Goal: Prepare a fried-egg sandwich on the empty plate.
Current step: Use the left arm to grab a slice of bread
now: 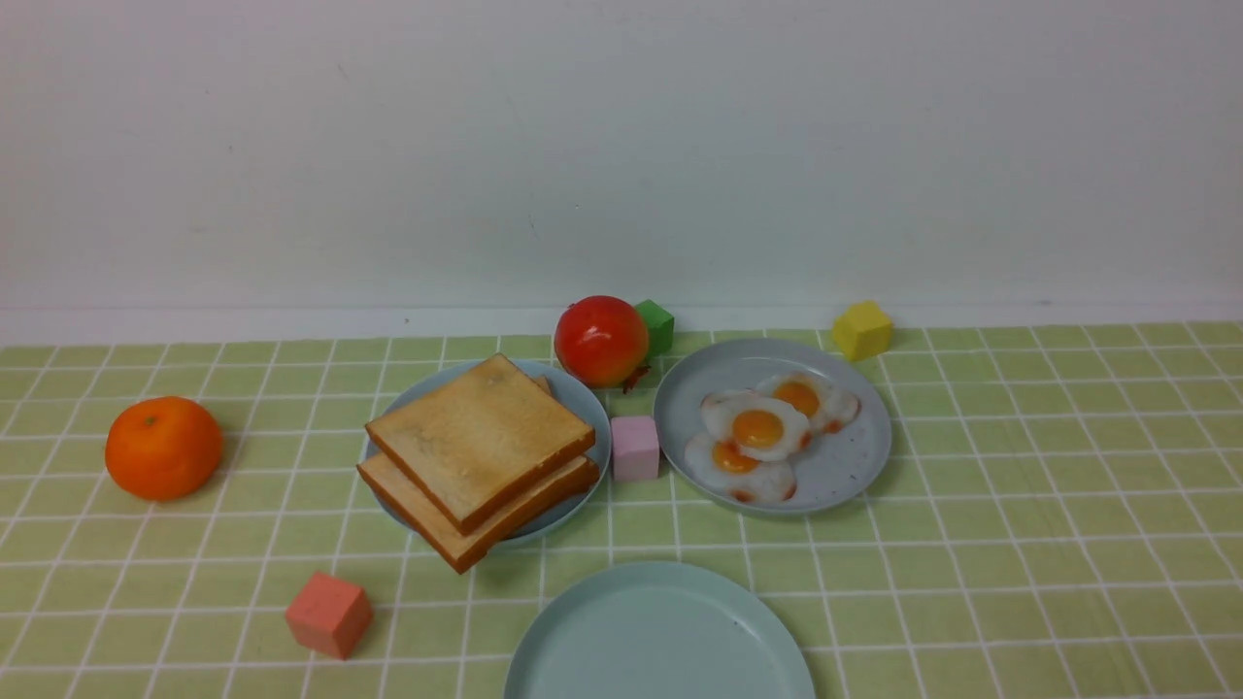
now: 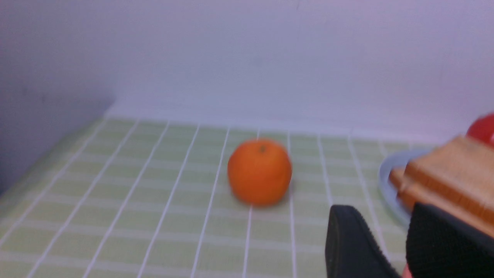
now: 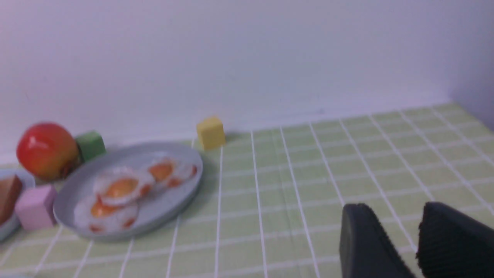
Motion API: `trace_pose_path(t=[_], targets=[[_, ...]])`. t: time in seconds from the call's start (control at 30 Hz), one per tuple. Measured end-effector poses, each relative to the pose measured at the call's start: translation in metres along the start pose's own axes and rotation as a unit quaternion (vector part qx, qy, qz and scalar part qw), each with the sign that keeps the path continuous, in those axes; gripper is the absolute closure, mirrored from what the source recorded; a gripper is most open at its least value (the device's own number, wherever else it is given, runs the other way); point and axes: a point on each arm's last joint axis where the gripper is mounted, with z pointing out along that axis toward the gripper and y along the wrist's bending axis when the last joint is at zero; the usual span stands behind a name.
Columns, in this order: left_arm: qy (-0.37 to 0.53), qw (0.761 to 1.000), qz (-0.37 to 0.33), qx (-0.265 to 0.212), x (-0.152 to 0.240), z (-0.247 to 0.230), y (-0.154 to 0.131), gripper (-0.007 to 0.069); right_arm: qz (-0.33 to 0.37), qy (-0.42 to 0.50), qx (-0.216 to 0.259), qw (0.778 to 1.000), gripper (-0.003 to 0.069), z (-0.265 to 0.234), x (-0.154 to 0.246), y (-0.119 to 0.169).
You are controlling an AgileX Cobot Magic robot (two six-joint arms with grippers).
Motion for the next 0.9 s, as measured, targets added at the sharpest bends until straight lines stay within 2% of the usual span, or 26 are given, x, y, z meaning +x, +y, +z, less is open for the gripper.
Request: trace_pose_path(t=[0.13,0.27,0.37,0.43,0.47,0.57,0.63,0.73,0.77,0.8,0.9], targets=[[-0.062,0.998,0.001,0.017,-0.011,-0.001,-0.003,0.0387,0.000,-0.040,0.000,0.999,0.0418,0.000,-0.007,0.000],[-0.076,0.997,0.001,0.021,-0.014,-0.001,-0.004,0.0387,0.002,-0.049,0.000,0.999,0.0418,0.000,-0.009,0.000],[-0.081,0.996,0.002,0.023,-0.014,-0.001,-0.004,0.0387,0.033,-0.057,-0.002,0.998,0.0418,-0.001,-0.010,0.000],[-0.107,0.994,-0.008,0.031,-0.019,-0.002,-0.006,0.0387,0.098,-0.078,-0.006,0.992,0.0418,-0.001,-0.014,0.000],[-0.111,0.993,-0.010,0.033,-0.020,-0.002,-0.006,0.0387,0.106,-0.083,-0.006,0.991,0.0418,-0.001,-0.015,0.000],[-0.202,0.974,-0.077,0.071,-0.037,-0.008,-0.010,0.0387,0.165,-0.162,-0.015,0.973,0.0418,-0.005,-0.029,-0.002],[-0.229,0.966,-0.089,0.083,-0.042,-0.011,-0.011,0.0387,0.174,-0.186,-0.018,0.967,0.0418,-0.007,-0.035,-0.003],[-0.299,0.942,-0.114,0.099,-0.080,-0.022,-0.013,0.0387,0.184,-0.258,-0.038,0.948,0.0418,-0.020,-0.080,0.001],[-0.303,0.941,-0.116,0.100,-0.083,-0.023,-0.013,0.0387,0.184,-0.256,-0.037,0.948,0.0418,-0.019,-0.079,0.001],[-0.319,0.934,-0.129,0.100,-0.110,-0.028,-0.013,0.0387,0.184,-0.280,-0.047,0.941,0.0418,-0.027,-0.112,0.005],[-0.299,0.934,-0.170,0.094,-0.159,-0.022,-0.015,0.0387,0.184,-0.279,-0.059,0.941,0.0418,-0.033,-0.165,0.012]])
